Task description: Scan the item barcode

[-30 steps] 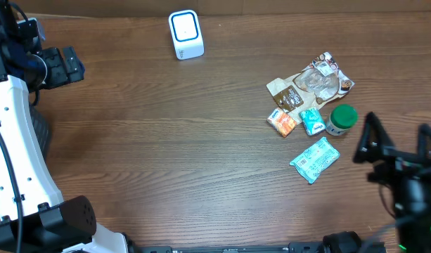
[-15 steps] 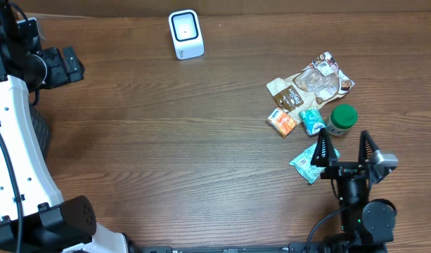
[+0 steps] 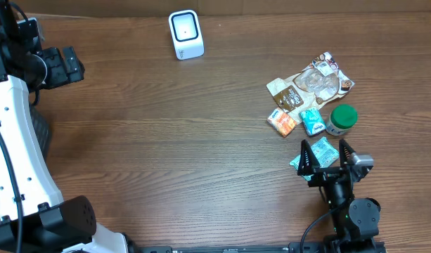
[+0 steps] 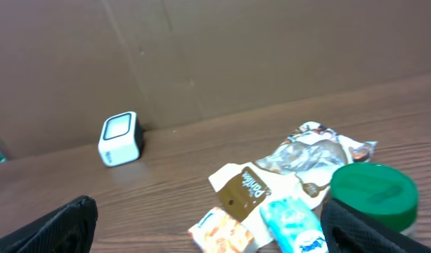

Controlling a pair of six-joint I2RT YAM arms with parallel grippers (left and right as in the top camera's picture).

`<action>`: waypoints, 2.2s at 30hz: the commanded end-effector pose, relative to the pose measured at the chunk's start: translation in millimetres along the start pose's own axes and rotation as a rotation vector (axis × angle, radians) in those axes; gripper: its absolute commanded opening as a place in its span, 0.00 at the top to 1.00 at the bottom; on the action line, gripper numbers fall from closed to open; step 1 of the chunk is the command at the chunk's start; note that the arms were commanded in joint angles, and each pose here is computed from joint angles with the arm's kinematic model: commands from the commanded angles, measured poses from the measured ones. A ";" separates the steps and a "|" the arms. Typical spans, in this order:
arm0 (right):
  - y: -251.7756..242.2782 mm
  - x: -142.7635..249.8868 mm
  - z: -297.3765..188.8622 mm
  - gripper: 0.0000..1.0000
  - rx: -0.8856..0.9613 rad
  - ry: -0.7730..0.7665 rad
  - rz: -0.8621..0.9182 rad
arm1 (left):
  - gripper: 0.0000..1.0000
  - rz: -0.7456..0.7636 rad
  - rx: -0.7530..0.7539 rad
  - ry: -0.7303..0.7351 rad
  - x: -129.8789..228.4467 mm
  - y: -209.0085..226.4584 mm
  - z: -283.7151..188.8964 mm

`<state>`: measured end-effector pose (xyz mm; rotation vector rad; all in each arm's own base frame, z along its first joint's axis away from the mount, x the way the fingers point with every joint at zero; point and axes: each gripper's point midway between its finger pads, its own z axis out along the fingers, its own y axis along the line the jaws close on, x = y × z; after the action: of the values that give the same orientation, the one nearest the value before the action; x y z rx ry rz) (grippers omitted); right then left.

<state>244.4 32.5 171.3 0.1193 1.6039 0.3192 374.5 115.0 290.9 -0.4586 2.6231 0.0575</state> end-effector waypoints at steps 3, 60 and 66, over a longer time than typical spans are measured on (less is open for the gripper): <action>5.5 3.1 -0.2 0.00 -0.038 0.005 0.002 | 0.00 0.027 0.000 -0.012 -1.9 -1.6 -3.3; 5.4 3.3 -0.1 0.00 -0.038 0.006 0.002 | 0.01 0.184 0.254 -0.945 90.3 -60.6 -74.3; 5.5 3.2 -0.1 0.00 -0.038 0.005 0.002 | 0.01 0.246 0.276 -1.060 130.9 -67.2 -34.6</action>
<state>243.3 39.2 171.0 0.0880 1.6090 0.3514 278.0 16.4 289.7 -0.0430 1.5974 0.0014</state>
